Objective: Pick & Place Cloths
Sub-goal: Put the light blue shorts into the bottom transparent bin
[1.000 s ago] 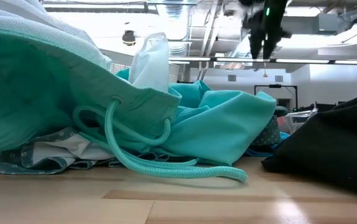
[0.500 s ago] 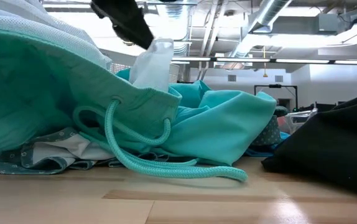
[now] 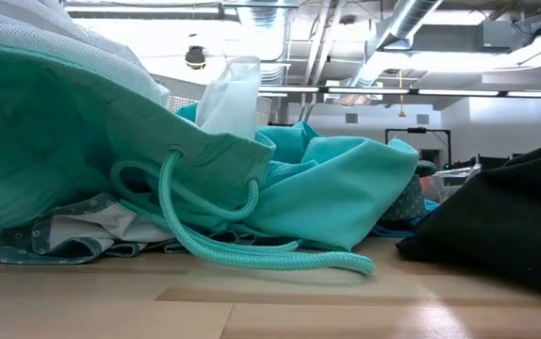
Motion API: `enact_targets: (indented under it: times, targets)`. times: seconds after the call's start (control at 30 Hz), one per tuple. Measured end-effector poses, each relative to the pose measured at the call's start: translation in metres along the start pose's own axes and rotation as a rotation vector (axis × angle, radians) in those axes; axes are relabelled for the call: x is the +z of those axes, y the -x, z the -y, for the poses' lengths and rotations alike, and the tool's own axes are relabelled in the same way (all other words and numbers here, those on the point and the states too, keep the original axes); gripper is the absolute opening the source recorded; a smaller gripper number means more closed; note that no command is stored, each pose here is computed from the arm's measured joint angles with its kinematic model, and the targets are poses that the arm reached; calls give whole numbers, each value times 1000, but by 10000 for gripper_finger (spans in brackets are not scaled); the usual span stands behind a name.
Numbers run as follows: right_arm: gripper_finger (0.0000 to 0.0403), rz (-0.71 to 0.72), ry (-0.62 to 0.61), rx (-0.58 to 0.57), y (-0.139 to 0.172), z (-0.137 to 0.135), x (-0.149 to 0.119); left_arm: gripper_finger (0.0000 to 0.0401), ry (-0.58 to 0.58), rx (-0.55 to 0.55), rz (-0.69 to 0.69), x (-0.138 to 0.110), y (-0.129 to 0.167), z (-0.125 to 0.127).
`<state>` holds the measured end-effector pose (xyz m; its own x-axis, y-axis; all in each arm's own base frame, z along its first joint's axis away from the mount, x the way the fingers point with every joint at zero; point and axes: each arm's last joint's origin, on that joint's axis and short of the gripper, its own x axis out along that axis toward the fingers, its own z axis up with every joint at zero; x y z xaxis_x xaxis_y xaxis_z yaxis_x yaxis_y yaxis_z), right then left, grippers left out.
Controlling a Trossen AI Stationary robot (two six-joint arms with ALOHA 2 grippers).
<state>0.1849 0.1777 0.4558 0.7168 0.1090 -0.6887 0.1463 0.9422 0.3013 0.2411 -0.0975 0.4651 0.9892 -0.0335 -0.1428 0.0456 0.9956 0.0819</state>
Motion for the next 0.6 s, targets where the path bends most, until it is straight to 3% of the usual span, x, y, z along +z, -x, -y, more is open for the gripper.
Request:
enact_targets:
  times: [0.1,0.23,0.4,0.6]
  targets:
    - [281,-30,-20,-39,-21,-13,-6,175,-33,20,25,7,18,-4]
    - [281,-89,-50,-64,-43,-25,-13,175,-92,72,-92,-4,24,-9]
    - [281,-239,-120,45,-50,-34,-18,178,-221,103,-394,-42,-10,-9]
    - [281,-199,-188,120,-47,-41,-14,205,-271,63,-624,-77,-56,-27]
